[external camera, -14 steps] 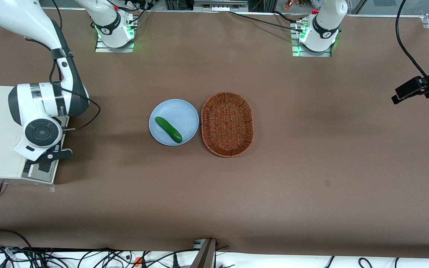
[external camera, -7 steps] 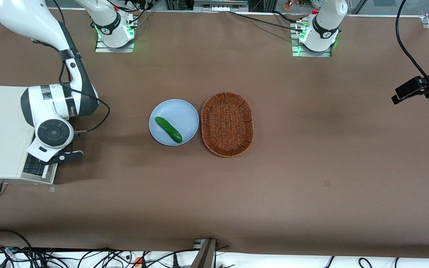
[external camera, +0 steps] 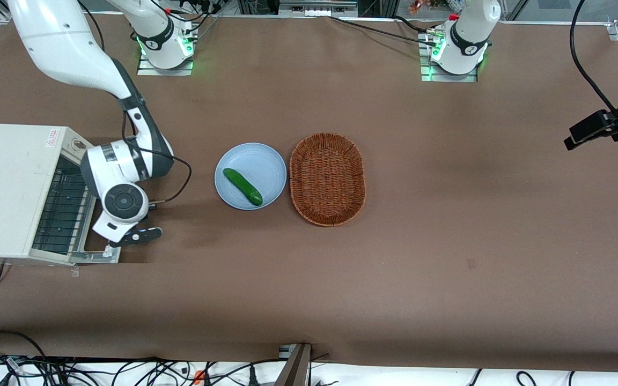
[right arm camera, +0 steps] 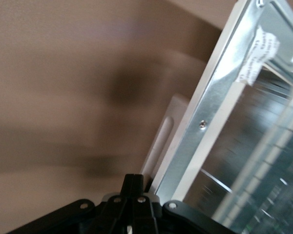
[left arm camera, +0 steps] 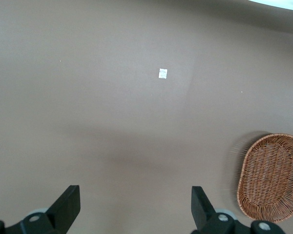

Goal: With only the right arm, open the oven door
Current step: 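Pull the handle outward and down with the right gripper, swinging the door open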

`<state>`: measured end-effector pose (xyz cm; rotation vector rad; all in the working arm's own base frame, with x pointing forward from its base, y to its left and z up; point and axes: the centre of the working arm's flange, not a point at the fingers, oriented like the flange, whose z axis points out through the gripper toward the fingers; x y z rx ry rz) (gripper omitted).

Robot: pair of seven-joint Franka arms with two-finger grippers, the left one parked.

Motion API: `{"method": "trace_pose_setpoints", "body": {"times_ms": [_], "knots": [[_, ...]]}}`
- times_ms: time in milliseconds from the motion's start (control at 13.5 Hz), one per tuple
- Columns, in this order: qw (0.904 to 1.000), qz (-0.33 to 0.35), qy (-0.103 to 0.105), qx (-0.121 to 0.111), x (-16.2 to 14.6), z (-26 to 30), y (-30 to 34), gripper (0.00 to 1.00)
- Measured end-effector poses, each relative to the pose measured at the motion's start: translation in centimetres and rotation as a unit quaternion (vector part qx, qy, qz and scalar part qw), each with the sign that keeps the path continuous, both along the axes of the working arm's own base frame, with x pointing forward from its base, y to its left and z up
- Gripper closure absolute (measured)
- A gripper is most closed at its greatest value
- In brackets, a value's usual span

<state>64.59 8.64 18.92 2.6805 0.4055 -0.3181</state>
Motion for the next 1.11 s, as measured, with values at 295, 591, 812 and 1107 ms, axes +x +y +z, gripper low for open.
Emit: {"method": "trace_pose_setpoints", "body": {"times_ms": [295, 591, 812, 1107], "knots": [[1.0000, 0.005, -0.002, 0.004, 0.2, -2.1, -0.3, 0.99], [0.9978, -0.054, -0.001, 0.039, 1.1, -1.0, -1.6, 0.99], [0.9882, -0.129, 0.010, 0.081, 2.3, 1.2, -3.3, 0.99], [0.9777, -0.171, 0.015, 0.121, 2.6, 2.0, -3.5, 0.99]]}}
